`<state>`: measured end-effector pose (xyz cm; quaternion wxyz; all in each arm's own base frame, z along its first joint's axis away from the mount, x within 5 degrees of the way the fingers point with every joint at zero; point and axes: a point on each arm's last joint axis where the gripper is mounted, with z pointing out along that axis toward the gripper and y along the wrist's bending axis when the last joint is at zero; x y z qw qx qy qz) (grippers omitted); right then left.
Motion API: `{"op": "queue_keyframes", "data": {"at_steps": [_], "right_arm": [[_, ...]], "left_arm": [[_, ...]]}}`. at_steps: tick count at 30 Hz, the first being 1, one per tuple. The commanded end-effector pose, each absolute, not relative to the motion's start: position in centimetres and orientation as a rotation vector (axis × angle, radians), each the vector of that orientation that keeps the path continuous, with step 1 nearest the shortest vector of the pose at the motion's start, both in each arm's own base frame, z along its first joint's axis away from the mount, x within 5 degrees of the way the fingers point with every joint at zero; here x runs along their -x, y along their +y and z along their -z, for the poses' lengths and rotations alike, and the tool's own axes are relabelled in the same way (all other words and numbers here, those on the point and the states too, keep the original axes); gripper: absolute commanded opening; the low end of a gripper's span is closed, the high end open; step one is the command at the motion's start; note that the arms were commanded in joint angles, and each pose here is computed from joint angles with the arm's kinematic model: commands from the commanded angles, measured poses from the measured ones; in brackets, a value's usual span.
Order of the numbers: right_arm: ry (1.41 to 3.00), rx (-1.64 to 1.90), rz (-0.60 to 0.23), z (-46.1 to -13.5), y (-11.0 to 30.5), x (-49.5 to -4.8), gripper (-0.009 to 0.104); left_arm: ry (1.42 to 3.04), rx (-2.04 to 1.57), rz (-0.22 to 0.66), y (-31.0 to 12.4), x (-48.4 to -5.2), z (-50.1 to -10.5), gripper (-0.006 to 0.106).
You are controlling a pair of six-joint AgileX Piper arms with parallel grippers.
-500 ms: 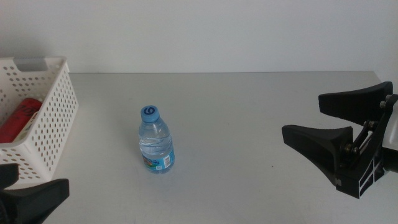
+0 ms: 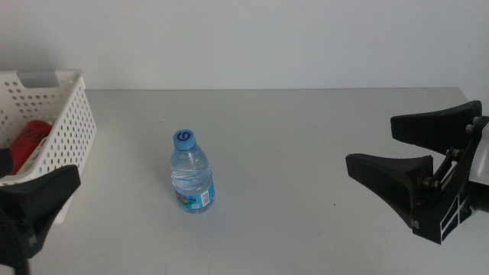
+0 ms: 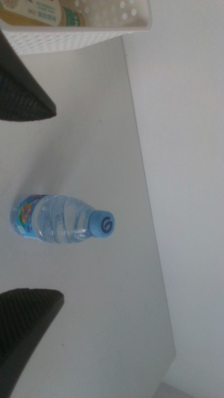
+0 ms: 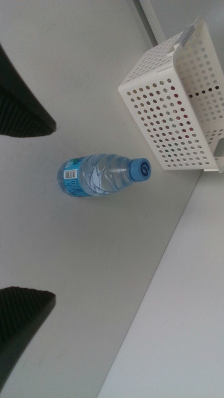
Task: Use arms to grab the bottles and put them into the dustbin to the left of the table.
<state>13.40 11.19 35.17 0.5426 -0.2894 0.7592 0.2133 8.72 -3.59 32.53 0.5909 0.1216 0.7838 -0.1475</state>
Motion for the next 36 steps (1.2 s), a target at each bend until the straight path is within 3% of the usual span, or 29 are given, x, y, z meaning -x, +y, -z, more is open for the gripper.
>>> {"op": "queue_keyframes", "data": {"at_steps": [1, 6, 11, 18, 24, 36], "right_arm": [[1.709, 0.640, -0.507, -36.7, 11.0, -13.5, 0.061], [1.709, 0.640, -0.507, -36.7, 11.0, -13.5, 0.061], [1.709, 0.640, -0.507, -36.7, 11.0, -13.5, 0.061], [1.709, 0.640, -0.507, -36.7, 11.0, -13.5, 0.061], [1.709, 0.640, -0.507, -36.7, 11.0, -13.5, 0.061], [1.709, 0.640, -0.507, -36.7, 11.0, -13.5, 0.061]], "left_arm": [[1.724, -0.272, 0.322, -3.6, -9.3, -32.8, 0.090], [1.723, -0.197, 0.354, -3.6, -10.0, -29.0, 0.090], [1.680, -0.225, 0.314, -3.6, -10.1, -26.9, 0.090], [1.582, -0.333, 0.361, -5.0, -10.0, -26.1, 0.090], [1.594, -0.251, 0.417, -5.8, -11.0, -25.9, 0.090], [1.517, -0.274, 0.336, -5.7, -11.3, -26.4, 0.090]]}}
